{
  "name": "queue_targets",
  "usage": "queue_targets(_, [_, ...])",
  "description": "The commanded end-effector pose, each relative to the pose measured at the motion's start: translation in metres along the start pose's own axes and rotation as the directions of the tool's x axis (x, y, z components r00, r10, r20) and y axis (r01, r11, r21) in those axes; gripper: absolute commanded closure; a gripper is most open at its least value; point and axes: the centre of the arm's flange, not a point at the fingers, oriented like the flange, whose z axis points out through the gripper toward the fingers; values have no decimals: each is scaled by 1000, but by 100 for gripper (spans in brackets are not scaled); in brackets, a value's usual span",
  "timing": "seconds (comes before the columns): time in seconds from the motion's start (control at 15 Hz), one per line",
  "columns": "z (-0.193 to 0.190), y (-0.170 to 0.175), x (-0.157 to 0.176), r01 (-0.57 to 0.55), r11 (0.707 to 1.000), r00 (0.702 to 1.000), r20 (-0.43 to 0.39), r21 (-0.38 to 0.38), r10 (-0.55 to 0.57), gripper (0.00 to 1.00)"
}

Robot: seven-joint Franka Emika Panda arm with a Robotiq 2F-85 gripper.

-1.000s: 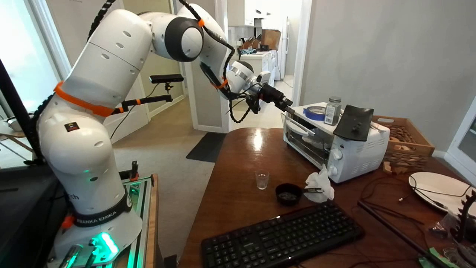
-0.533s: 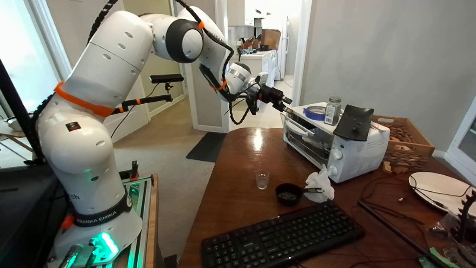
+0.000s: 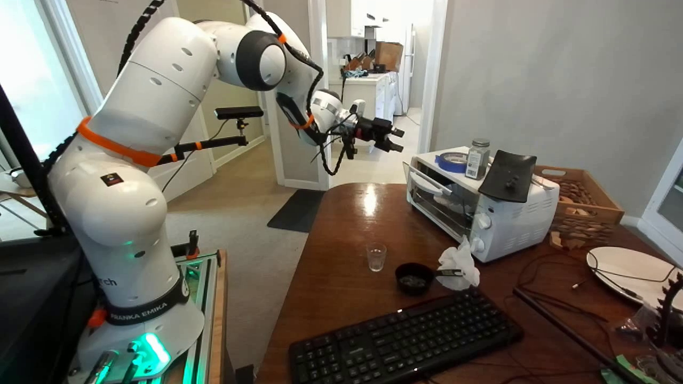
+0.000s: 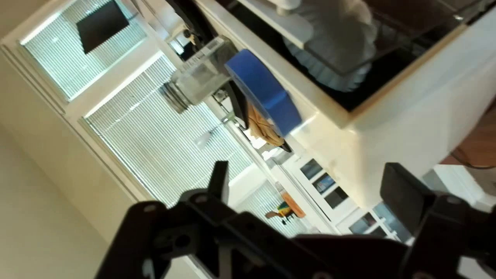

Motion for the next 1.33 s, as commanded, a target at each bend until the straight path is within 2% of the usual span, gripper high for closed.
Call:
queue_targets(0.0, [-30, -22, -11, 24, 990, 998, -60, 142, -16, 0])
queue_targets(0.2, [-57, -38, -26, -14, 967, 997, -64, 254, 32, 0])
queue_targets(0.33, [-69, -45, -43, -90, 939, 994, -36, 332, 108, 0])
queue_targets(0.53, [-71, -54, -87, -193, 872, 980, 41, 450, 196, 0])
queue_targets(0.73, [-55, -52, -146, -298, 808, 955, 156, 508, 254, 0])
queue_targets(0.8, [-42, -49, -171, -325, 800, 945, 197, 505, 260, 0])
queue_targets(0.93, [-25, -31, -197, -376, 805, 924, 250, 459, 289, 0])
queue_targets(1.07, [-8, -10, -216, -419, 818, 902, 283, 395, 326, 0])
queue_targets(1.27, [3, 26, -230, -422, 848, 896, 287, 321, 337, 0])
